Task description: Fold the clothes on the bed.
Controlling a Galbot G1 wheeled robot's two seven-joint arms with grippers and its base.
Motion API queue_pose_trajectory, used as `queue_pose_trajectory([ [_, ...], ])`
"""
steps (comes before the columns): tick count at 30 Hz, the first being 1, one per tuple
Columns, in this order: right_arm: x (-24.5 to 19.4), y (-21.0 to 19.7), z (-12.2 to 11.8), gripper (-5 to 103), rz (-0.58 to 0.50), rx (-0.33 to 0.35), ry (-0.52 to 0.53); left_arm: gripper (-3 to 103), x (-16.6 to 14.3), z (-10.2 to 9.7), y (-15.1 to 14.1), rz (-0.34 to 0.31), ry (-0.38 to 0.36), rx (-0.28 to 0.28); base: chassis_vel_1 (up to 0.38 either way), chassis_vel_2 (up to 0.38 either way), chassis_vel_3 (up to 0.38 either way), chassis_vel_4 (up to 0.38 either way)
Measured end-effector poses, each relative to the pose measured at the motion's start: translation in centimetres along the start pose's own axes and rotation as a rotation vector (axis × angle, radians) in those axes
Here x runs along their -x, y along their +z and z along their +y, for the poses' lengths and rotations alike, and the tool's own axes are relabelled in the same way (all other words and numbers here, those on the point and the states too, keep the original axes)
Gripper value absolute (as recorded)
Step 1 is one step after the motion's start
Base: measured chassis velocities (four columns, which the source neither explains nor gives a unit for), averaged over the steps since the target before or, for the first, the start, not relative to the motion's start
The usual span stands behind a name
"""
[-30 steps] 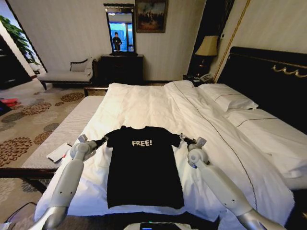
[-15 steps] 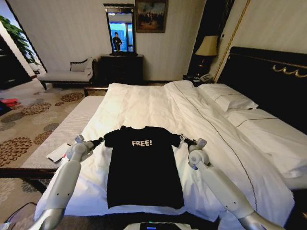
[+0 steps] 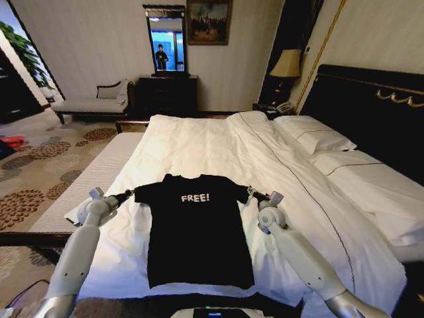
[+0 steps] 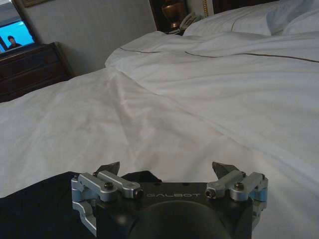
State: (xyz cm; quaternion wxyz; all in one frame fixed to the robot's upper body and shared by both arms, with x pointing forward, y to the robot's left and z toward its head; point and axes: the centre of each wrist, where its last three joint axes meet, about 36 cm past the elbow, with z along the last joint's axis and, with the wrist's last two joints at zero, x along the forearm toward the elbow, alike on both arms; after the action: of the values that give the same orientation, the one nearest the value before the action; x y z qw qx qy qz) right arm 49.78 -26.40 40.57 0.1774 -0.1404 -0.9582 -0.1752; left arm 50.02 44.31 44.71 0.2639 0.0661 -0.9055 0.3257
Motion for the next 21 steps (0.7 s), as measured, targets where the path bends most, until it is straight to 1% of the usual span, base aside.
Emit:
queue_pose_trajectory([
  [4, 0.0, -0.1, 0.0, 100, -0.003, 0.000, 0.000, 0, -0.8, 0.7, 0.3, -0.004, -0.014, 0.005, 0.000, 0.000, 0.000, 0.000],
  [9, 0.1, 0.0, 0.2, 100, -0.001, 0.004, 0.001, 0, -1.0, 1.1, 0.7, -0.006, -0.030, 0.012, 0.000, 0.000, 0.000, 0.000],
  [14, -0.2, -0.2, 0.5, 100, -0.005, 0.005, -0.003, 0, -1.7, 1.6, 0.6, -0.030, -0.045, 0.002, 0.000, 0.000, 0.000, 0.000],
  [17, -0.3, -0.3, 0.0, 100, -0.006, -0.002, 0.003, 0, -2.5, 2.0, 0.5, -0.048, -0.070, 0.021, 0.000, 0.000, 0.000, 0.000],
  [19, -0.3, -0.3, 0.0, 100, -0.006, -0.002, 0.004, 0, -2.6, 2.1, 0.4, -0.053, -0.073, 0.025, 0.000, 0.000, 0.000, 0.000],
  [21, 0.0, -0.3, -0.5, 100, -0.002, -0.001, 0.018, 12, -4.2, 2.1, -0.4, -0.095, -0.088, 0.059, 0.000, 0.000, 0.000, 0.000],
])
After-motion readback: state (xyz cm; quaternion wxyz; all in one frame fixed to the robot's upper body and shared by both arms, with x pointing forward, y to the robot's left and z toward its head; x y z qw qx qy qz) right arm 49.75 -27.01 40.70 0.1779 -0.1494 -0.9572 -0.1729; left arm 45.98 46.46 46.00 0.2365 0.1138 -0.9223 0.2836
